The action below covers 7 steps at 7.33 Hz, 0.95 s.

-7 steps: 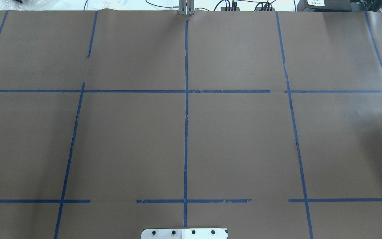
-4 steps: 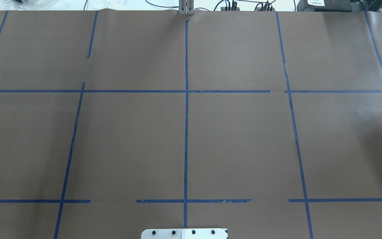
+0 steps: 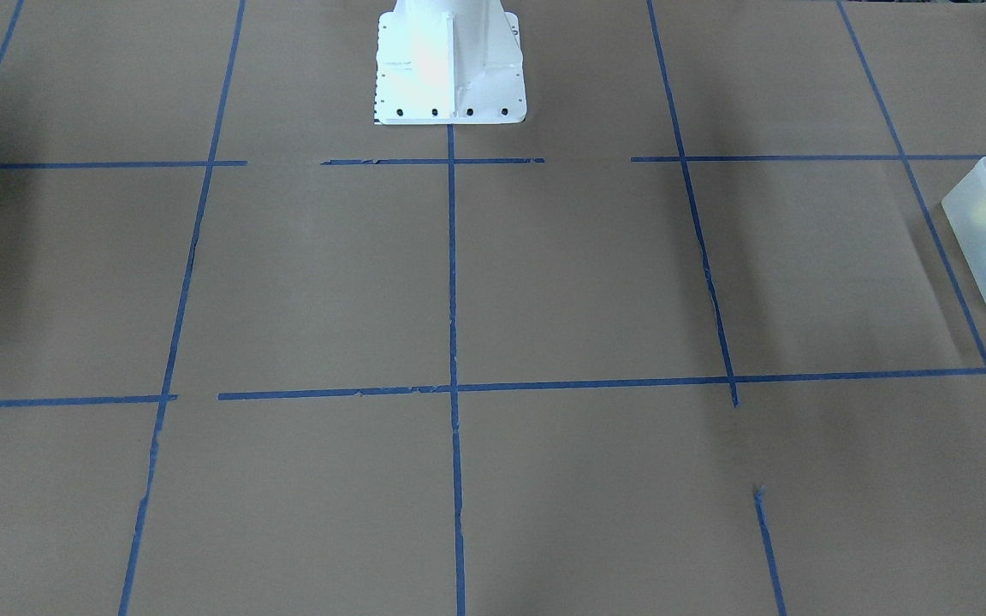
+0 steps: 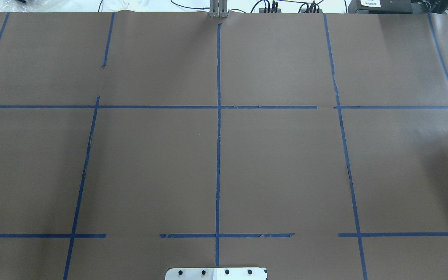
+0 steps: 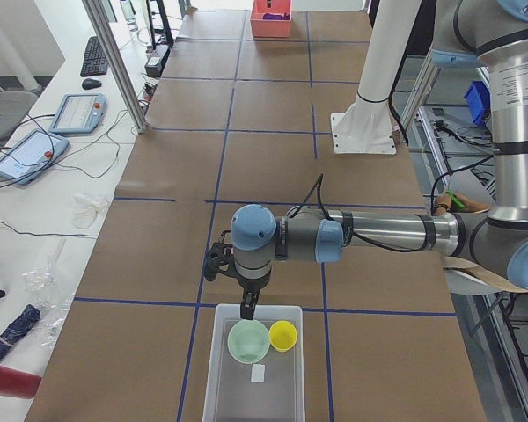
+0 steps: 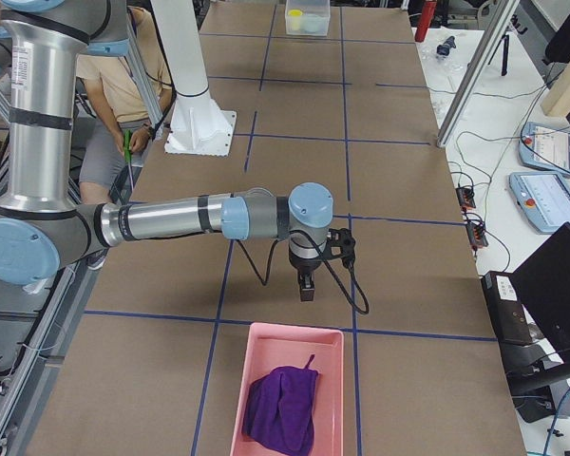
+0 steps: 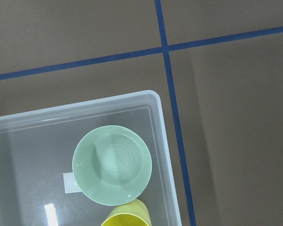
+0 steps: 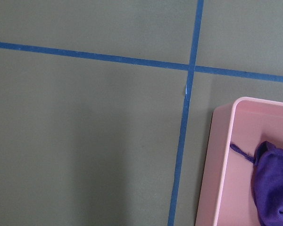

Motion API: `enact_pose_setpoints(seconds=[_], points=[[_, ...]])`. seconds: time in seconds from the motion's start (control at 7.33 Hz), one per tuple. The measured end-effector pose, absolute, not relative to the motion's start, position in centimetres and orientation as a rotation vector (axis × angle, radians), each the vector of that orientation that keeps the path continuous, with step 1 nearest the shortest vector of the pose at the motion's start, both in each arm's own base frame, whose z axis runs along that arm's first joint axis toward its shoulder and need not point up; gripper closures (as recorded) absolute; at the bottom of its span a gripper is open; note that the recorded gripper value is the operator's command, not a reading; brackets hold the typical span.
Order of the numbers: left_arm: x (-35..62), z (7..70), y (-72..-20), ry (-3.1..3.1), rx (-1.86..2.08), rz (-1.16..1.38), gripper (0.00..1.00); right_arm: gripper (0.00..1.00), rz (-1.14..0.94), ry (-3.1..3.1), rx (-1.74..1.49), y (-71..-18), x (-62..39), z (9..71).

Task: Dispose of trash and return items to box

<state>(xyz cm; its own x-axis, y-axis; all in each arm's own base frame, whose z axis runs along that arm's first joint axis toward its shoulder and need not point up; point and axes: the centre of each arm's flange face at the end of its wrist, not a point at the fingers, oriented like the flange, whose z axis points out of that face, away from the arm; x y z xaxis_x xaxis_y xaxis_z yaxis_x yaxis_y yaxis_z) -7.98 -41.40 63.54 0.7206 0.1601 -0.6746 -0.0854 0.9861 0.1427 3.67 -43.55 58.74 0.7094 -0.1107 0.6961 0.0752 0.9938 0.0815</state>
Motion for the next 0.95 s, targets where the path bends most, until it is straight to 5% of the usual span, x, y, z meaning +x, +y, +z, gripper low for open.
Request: enact_pose_setpoints(seconds=[0.95], points=[[-8.01, 62.76, -41.56, 0.753, 0.121, 0.142, 0.00, 0.00, -0.098, -0.776, 0.043, -43.49, 3.61, 58.94]])
